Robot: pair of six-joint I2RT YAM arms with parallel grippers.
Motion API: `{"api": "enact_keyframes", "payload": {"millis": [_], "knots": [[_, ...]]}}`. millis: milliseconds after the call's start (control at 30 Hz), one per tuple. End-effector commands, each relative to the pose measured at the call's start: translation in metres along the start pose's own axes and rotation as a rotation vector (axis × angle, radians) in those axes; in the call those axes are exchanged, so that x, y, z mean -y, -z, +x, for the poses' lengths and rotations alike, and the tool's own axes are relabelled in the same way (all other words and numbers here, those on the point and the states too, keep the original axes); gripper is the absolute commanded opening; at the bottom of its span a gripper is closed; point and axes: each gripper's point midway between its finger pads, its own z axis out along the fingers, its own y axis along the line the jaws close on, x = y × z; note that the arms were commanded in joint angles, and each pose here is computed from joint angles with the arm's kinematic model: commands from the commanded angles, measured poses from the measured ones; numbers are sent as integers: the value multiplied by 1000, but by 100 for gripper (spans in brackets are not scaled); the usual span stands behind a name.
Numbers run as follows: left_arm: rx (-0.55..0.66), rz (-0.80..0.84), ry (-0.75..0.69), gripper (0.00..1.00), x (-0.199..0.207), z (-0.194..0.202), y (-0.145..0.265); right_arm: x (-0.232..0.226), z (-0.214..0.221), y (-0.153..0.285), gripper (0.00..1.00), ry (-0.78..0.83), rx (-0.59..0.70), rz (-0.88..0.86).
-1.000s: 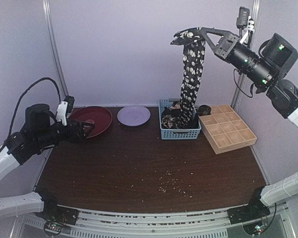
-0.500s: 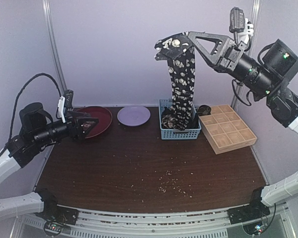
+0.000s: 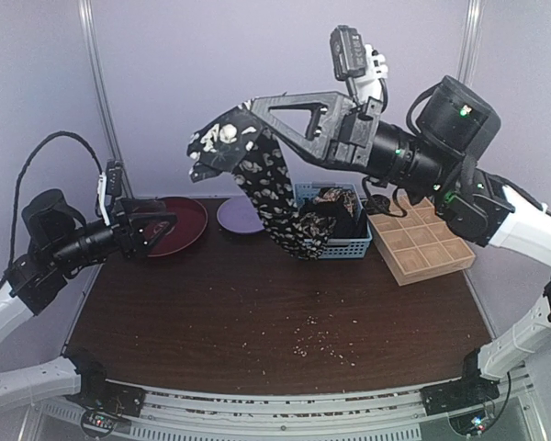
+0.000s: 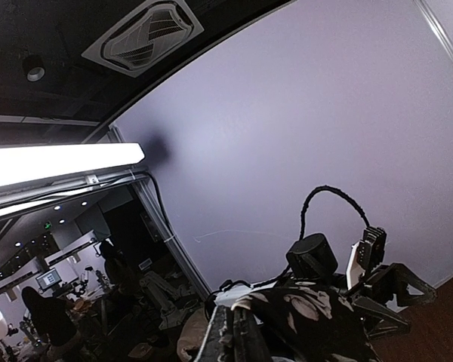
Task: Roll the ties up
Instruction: Pick up the tie from the center of the board.
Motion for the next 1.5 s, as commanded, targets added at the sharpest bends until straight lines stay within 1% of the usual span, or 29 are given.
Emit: {"api": "enact_keyframes", "payload": {"millis": [0, 233, 400, 533, 600, 667, 733, 833, 900, 967, 1033, 1067, 1100, 1133, 1233, 1300, 1400, 1467], "knots": [[66, 47, -51, 72, 11, -17, 5, -47, -33, -2, 0, 7, 85, -158], [71, 99, -67, 72, 19, -16, 6, -65, -53, 1, 0, 21, 146, -210], [70, 205, -69, 71, 34, -12, 3, -73, -67, 7, 0, 50, 189, -209], [63, 206, -53, 71, 32, -9, -1, -67, -70, 14, 0, 76, 208, -150], [53, 196, -39, 71, 29, -5, -2, -43, -61, 19, 0, 96, 201, -30], [49, 186, -29, 70, 26, -1, -3, -9, -57, 32, 0, 137, 221, 159], [46, 183, -20, 70, 25, 2, -4, 22, -55, 54, 0, 175, 241, 352], [39, 173, -6, 70, 22, 6, -5, 56, -60, 101, 0, 236, 287, 614], [31, 145, 9, 70, 16, 9, -8, 68, -62, 133, 0, 266, 321, 743], [11, 92, 38, 70, 4, 18, -12, 87, -55, 171, 0, 299, 335, 907], [-27, 43, 72, 68, -8, 34, -16, 119, -35, 218, 0, 327, 336, 1131], [-50, 25, 86, 68, -14, 43, -19, 130, -28, 244, 0, 333, 354, 1240], [-78, 12, 103, 67, -19, 54, -23, 138, -25, 274, 0, 334, 398, 1356], [-100, -1, 115, 66, -23, 64, -26, 145, -19, 295, 0, 337, 411, 1428], [-164, -42, 147, 62, -34, 91, -34, 155, -7, 344, 0, 324, 473, 1571], [-211, -64, 163, 60, -38, 110, -39, 160, 1, 366, 0, 326, 497, 1628], [-287, -83, 160, 57, -36, 142, -48, 171, 10, 386, 0, 330, 489, 1697], [-340, -73, 152, 56, -30, 162, -54, 179, 17, 387, 0, 312, 467, 1696]]}}
